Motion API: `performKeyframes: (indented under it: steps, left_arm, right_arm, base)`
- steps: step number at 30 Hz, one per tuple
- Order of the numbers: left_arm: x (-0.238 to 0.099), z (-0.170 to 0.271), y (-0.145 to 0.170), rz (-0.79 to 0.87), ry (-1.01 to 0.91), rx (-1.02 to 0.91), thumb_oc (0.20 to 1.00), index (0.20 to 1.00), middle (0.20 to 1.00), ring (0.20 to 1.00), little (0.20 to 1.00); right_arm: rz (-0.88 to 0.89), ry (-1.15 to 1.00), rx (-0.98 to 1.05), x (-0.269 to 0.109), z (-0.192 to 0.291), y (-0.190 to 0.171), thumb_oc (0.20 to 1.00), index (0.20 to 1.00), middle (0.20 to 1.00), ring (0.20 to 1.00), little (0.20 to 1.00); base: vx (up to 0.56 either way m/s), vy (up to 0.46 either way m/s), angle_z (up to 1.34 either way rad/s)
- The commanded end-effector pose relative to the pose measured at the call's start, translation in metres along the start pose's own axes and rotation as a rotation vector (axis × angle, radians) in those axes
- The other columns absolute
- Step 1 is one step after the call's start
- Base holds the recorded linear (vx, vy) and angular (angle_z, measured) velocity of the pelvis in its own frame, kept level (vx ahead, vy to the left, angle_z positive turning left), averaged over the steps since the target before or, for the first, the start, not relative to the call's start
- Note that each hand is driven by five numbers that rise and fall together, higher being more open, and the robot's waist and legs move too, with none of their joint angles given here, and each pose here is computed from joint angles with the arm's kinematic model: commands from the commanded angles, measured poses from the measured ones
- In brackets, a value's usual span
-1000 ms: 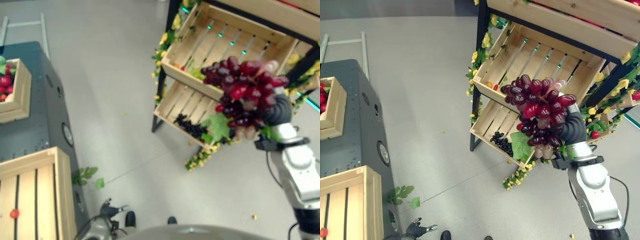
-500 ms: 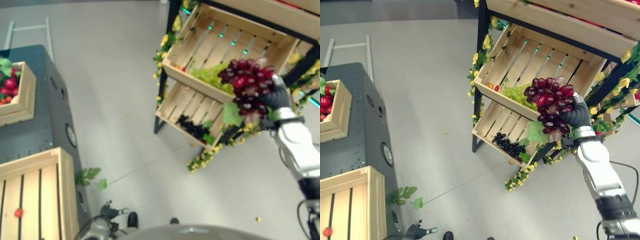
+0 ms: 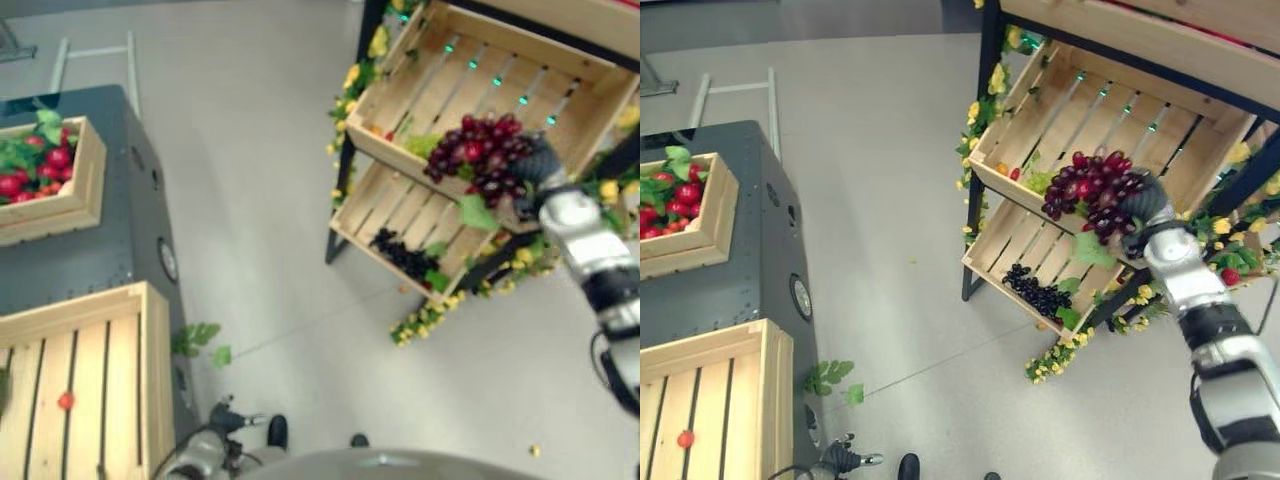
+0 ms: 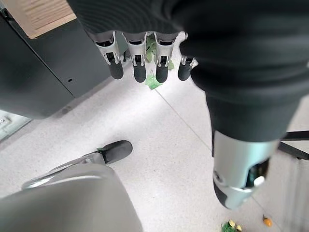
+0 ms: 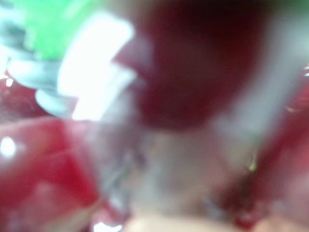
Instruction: Pick up the fruits from the basket on one side to the basket on the other side
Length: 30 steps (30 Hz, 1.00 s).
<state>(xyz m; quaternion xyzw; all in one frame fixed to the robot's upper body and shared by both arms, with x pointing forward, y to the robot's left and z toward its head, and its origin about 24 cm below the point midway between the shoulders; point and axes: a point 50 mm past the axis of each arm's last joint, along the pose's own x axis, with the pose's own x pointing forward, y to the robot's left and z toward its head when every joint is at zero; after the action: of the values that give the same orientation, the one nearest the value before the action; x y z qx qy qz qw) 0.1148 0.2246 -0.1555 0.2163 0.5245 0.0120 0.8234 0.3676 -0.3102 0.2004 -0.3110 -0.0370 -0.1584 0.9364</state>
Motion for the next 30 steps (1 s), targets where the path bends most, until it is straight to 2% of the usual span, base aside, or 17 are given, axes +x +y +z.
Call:
performKeyframes:
  steps: [1, 8, 15, 18, 23, 24, 25, 28, 30]
  left_arm:
    - [-0.006, -0.025, -0.02, -0.074, 0.095, 0.044, 1.0, 1.0, 1.0, 1.0, 1.0]
    - [-0.006, -0.028, -0.02, -0.089, 0.112, 0.046, 1.0, 1.0, 1.0, 1.0, 1.0]
    - [-0.006, -0.032, -0.015, -0.08, 0.134, 0.05, 1.0, 1.0, 1.0, 1.0, 1.0]
    - [-0.006, -0.032, -0.015, -0.078, 0.14, 0.049, 1.0, 1.0, 1.0, 1.0, 1.0]
    - [-0.005, -0.031, -0.012, -0.07, 0.136, 0.066, 1.0, 1.0, 1.0, 1.0, 1.0]
    - [-0.005, -0.031, -0.011, -0.07, 0.136, 0.071, 1.0, 1.0, 1.0, 1.0, 1.0]
    - [-0.005, -0.03, -0.012, -0.072, 0.135, 0.07, 1.0, 1.0, 1.0, 1.0, 1.0]
    - [-0.004, -0.028, -0.011, -0.067, 0.132, 0.07, 1.0, 1.0, 1.0, 1.0, 1.0]
    - [-0.004, -0.027, -0.011, -0.071, 0.133, 0.067, 1.0, 1.0, 1.0, 1.0, 1.0]
  right_arm:
    - [-0.171, -0.126, 0.021, 0.014, 0.049, -0.053, 0.2, 0.2, 0.2, 0.2, 0.2]
    - [-0.255, -0.051, 0.001, 0.025, 0.066, -0.087, 0.2, 0.2, 0.2, 0.2, 0.2]
    - [-0.376, 0.06, -0.058, 0.021, 0.066, -0.131, 0.2, 0.2, 0.2, 0.2, 0.2]
    - [-0.429, 0.096, -0.121, 0.016, 0.067, -0.15, 0.2, 0.2, 0.2, 0.2, 0.2]
    - [-0.459, 0.18, -0.361, 0.009, 0.063, -0.169, 0.2, 0.2, 0.2, 0.2, 0.2]
    - [-0.443, 0.211, -0.488, 0.007, 0.062, -0.173, 0.445, 0.445, 0.445, 0.445, 0.445]
    - [-0.444, 0.21, -0.49, 0.007, 0.063, -0.173, 1.0, 1.0, 1.0, 1.0, 1.0]
    - [-0.436, 0.213, -0.569, 0.008, 0.065, -0.171, 1.0, 1.0, 1.0, 1.0, 1.0]
    - [-0.375, 0.209, -0.725, 0.013, 0.069, -0.162, 1.0, 1.0, 1.0, 1.0, 1.0]
  base:
    - [0.01, 0.0, 0.04]
    - [0.0, -0.002, 0.04]
    - [0.02, -0.007, 0.12]
    - [0.01, -0.016, 0.09]
    - [0.01, -0.014, 0.15]
    - [0.0, -0.016, 0.13]
    - [-0.01, -0.019, 0.05]
    - [-0.01, -0.005, 0.03]
    - [-0.01, -0.003, 0.08]
